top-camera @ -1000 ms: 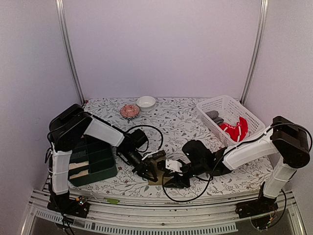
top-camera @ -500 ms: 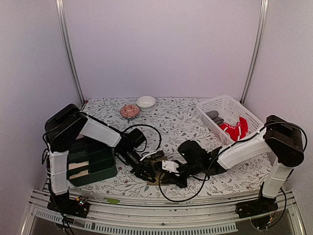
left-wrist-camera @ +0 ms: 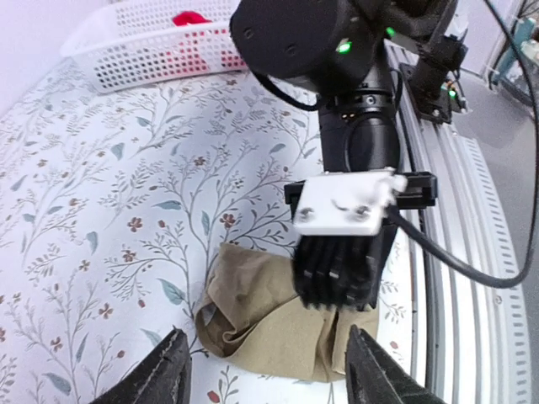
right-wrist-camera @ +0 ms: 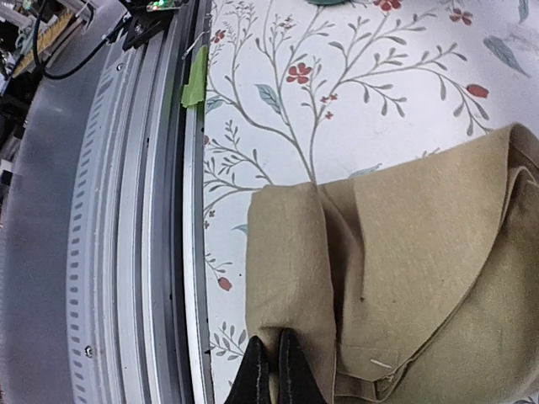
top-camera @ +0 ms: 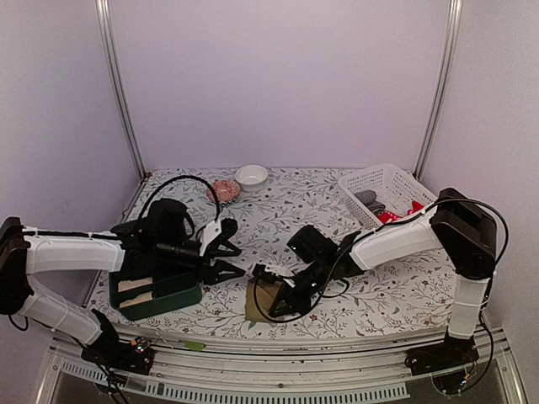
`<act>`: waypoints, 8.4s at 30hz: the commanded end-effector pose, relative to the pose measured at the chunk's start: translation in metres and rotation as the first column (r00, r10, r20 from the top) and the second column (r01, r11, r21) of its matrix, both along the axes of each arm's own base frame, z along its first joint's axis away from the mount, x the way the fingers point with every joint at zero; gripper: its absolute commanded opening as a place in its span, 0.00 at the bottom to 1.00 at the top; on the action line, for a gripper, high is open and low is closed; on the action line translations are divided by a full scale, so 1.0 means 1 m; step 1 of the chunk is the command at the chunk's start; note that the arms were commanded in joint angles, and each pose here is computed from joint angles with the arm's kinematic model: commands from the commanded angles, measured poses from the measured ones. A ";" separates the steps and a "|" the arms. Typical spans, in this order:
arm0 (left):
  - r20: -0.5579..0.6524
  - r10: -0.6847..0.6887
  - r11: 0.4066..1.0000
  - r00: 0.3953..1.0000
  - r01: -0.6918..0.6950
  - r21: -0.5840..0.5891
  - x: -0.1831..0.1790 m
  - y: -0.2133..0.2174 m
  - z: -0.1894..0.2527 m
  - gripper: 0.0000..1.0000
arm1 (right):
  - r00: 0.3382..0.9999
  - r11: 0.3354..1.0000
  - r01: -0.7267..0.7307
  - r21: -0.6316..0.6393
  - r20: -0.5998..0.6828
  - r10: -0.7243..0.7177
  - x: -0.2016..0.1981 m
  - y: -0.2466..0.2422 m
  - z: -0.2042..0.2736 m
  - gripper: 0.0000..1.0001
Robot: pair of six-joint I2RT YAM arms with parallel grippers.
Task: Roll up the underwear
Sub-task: Roll the underwear at the center of the board.
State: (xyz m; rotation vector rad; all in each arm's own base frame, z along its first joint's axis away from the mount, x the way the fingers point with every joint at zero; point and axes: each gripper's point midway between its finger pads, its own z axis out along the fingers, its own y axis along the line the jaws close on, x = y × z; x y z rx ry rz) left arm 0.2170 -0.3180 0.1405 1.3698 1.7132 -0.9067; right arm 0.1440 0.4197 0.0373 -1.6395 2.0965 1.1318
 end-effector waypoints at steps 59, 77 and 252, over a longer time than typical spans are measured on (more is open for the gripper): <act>-0.320 -0.299 0.869 0.899 0.395 0.298 -0.060 -0.043 -0.130 0.04 | 0.939 0.933 0.342 0.116 -0.014 -0.342 0.050 -0.076 0.040 0.43; -0.585 -0.237 0.872 0.776 0.435 0.224 -0.045 -0.039 -0.161 0.04 | 0.917 0.993 0.054 0.101 0.389 -0.089 0.037 -0.014 0.016 0.51; 0.181 -0.276 0.849 0.944 0.151 0.507 -0.041 -0.041 -0.146 0.08 | 0.771 0.963 0.149 -0.225 -0.584 -0.256 0.054 -0.037 -0.046 0.14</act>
